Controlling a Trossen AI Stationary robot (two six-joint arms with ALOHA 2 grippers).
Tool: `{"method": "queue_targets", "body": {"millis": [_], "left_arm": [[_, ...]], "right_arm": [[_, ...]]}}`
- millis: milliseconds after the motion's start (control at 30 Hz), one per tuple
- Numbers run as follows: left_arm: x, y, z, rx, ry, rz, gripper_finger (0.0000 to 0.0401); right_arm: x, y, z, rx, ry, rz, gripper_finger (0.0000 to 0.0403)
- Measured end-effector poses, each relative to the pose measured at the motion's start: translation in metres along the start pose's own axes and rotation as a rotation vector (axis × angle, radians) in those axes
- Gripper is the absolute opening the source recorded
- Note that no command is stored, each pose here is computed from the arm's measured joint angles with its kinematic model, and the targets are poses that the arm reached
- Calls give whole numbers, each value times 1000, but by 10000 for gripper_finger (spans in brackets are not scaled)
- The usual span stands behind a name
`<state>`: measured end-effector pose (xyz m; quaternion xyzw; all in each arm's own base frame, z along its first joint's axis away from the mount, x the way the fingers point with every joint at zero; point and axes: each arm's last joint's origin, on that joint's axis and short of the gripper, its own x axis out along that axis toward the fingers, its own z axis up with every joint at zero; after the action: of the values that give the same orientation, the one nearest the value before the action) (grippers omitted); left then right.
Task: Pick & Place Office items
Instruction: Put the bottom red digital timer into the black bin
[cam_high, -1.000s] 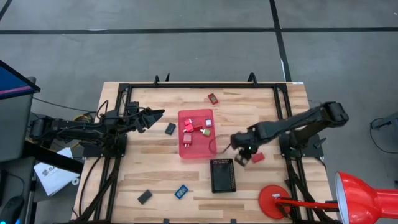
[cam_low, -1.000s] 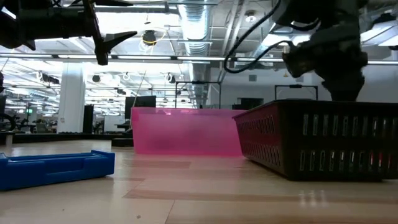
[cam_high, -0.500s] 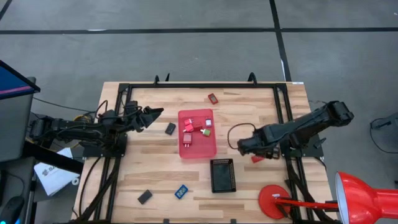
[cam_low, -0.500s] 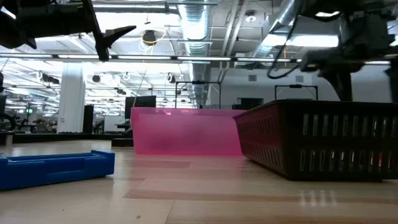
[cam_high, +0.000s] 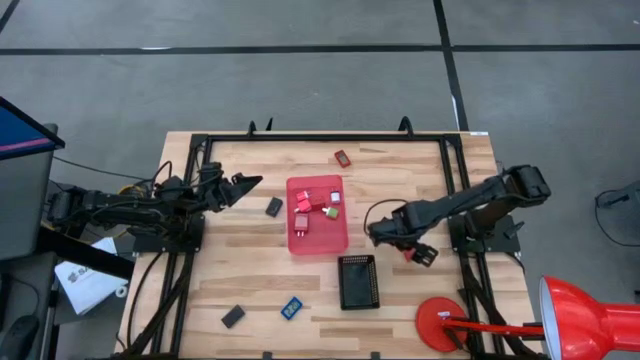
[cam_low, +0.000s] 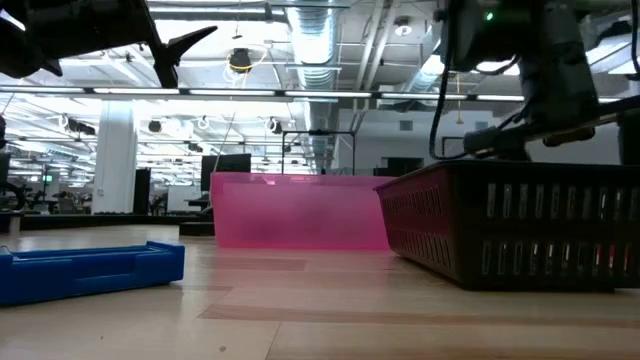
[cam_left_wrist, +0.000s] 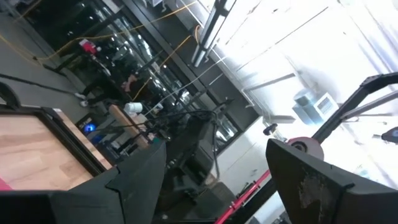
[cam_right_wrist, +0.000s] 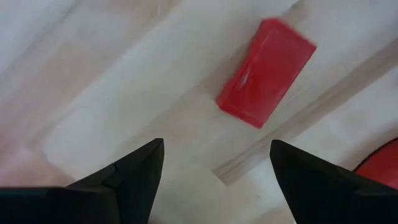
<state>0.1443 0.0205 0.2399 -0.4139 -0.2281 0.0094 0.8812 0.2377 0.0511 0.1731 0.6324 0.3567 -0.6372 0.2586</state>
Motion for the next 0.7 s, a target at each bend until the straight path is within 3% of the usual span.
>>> {"method": "queue_targets", "body": {"millis": [300,700], "left_arm": [[0,0,-1,-3,18,-14,274],[0,0,0,-14,14,-13,274]], "right_arm": [[1,-20,13,31,-76,-124,288],[36,-18,23,18,-24,-6,288]]}}
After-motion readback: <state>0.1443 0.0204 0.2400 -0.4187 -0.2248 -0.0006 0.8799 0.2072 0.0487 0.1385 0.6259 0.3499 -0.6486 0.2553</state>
